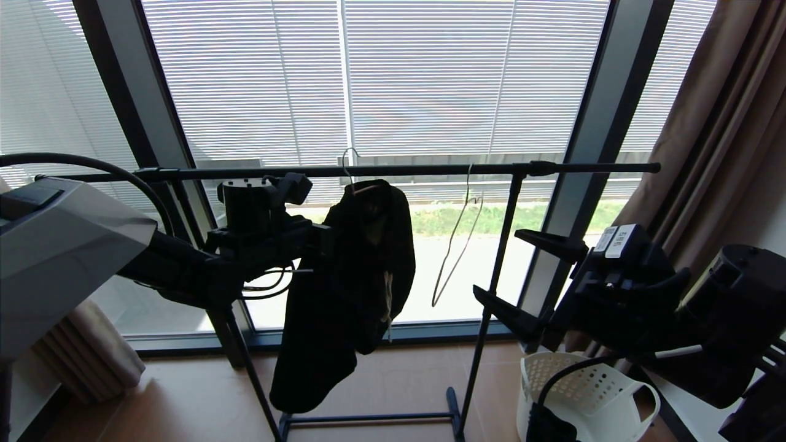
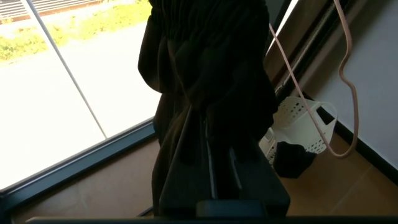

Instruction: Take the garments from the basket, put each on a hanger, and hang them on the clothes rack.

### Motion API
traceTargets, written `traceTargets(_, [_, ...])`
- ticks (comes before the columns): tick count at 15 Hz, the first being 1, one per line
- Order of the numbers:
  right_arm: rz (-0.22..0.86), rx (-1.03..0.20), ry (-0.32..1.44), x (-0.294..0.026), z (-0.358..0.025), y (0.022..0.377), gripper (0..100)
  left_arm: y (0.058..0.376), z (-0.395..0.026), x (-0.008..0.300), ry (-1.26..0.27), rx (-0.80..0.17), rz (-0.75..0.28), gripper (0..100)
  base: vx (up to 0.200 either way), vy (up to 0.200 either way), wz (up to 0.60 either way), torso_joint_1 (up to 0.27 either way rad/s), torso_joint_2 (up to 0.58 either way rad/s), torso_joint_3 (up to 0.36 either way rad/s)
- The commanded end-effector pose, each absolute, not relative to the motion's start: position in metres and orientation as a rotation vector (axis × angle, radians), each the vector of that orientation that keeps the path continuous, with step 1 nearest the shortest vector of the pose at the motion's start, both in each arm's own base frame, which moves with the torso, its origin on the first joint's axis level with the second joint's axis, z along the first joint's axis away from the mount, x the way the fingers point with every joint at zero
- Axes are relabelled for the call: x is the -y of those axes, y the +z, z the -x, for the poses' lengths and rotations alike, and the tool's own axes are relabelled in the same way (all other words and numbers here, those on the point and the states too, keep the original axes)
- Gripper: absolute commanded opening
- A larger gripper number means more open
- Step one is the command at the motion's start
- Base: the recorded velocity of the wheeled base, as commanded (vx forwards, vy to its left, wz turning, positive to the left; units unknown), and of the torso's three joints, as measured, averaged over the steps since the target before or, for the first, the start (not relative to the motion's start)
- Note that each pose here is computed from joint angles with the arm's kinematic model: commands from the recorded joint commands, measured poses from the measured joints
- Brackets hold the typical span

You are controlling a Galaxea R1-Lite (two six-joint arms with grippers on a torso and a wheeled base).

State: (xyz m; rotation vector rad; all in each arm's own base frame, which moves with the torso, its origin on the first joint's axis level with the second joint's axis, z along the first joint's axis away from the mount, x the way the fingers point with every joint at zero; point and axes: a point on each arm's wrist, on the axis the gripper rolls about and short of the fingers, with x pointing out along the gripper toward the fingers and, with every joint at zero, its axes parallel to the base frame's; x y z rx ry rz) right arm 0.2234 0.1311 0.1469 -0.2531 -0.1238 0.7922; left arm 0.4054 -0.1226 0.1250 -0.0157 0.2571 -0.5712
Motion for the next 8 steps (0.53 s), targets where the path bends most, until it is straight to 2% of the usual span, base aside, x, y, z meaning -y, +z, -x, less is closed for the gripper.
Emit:
traceTargets(1, [0.254,0.121,0.794,-0.131,-0.224,0.146,100,0.115,-0.412,0.125,-0.571,-0.273,0.016,0,0.0,0.0,0.0,0.0,0.0,0.0])
traceTargets(8, [0.255,0.113,0.795,-0.132,-0.224,0.144,100,0.102,-0.426,0.13,-0.573,-0.276,0.014,0,0.0,0.0,0.0,0.0,0.0,0.0])
